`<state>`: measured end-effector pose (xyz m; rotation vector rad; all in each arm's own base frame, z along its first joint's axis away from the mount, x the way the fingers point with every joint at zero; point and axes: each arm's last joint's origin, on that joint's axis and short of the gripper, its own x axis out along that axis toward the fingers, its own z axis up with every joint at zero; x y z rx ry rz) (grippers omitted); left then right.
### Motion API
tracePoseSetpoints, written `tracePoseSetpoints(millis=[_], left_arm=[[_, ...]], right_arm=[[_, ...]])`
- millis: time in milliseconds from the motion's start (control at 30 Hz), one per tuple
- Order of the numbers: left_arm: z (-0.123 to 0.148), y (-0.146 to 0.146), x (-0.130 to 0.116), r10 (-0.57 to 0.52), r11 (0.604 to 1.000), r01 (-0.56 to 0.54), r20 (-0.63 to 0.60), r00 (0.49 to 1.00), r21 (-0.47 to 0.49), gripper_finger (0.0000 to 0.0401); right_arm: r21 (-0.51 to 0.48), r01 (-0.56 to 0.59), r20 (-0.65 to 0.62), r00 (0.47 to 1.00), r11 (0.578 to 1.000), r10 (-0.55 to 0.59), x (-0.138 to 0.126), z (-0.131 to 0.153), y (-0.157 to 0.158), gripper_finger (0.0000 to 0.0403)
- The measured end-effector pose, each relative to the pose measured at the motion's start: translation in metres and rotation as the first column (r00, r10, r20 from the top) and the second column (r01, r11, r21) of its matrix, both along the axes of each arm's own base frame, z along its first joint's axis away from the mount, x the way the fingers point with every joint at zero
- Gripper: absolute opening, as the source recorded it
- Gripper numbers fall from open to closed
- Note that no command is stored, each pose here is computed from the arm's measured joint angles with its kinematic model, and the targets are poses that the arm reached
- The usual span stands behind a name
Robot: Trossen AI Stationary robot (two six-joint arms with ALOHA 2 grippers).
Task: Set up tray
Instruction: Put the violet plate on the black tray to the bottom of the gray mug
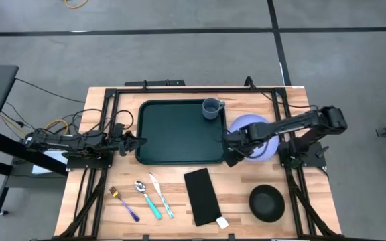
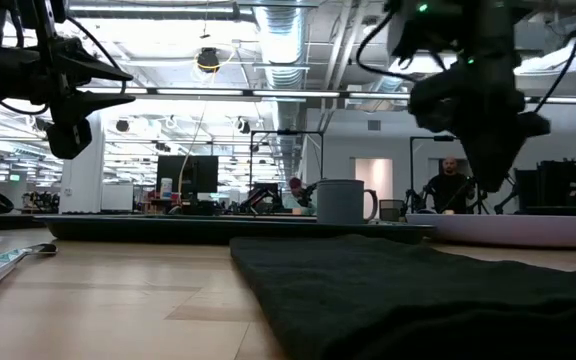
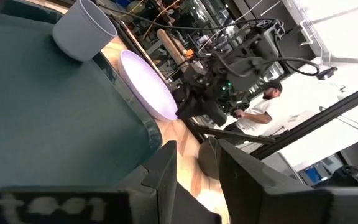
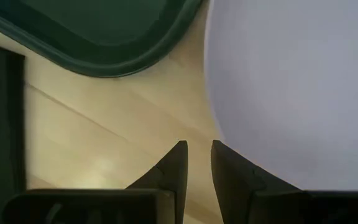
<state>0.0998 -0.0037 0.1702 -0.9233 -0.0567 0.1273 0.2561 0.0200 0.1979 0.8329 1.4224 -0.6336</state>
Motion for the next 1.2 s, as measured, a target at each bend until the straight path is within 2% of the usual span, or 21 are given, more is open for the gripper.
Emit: tracePoseSetpoints(millis=[233, 400, 667, 733, 833, 1200], left_arm=[[0.000, 0.000, 0.000, 0.000, 1.000, 0.000, 0.003, 1.000, -0.018, 0.0100], [0.000, 0.000, 0.000, -0.009, 1.000, 0.009, 0.003, 1.000, -0.020, 0.0100], [0.000, 0.000, 0.000, -0.010, 1.000, 0.010, 0.002, 1.000, -0.020, 0.0100], [0.000, 0.000, 0.000, -0.010, 1.000, 0.010, 0.002, 1.000, -0.020, 0.0100], [0.000, 0.000, 0.000, -0.009, 1.000, 0.009, 0.002, 1.000, -0.020, 0.0100], [0.000, 0.000, 0.000, -0.010, 1.000, 0.010, 0.001, 1.000, -0.020, 0.0100]], right_arm=[[-0.009, -0.159, -0.046, 0.986, 0.987, 0.159, 0.018, -0.003, -0.006, 0.0063], [0.003, -0.229, -0.107, 0.968, 0.973, 0.228, 0.023, -0.013, -0.007, 0.0063], [0.015, -0.281, -0.148, 0.949, 0.960, 0.280, 0.027, -0.026, -0.007, 0.0063], [-0.007, -0.301, -0.144, 0.944, 0.954, 0.297, 0.028, -0.026, -0.007, 0.0063], [-0.043, -0.302, -0.160, 0.943, 0.952, 0.292, 0.027, -0.026, -0.009, 0.0063], [-0.027, -0.301, -0.137, 0.946, 0.953, 0.294, 0.029, -0.026, -0.011, 0.0042]])
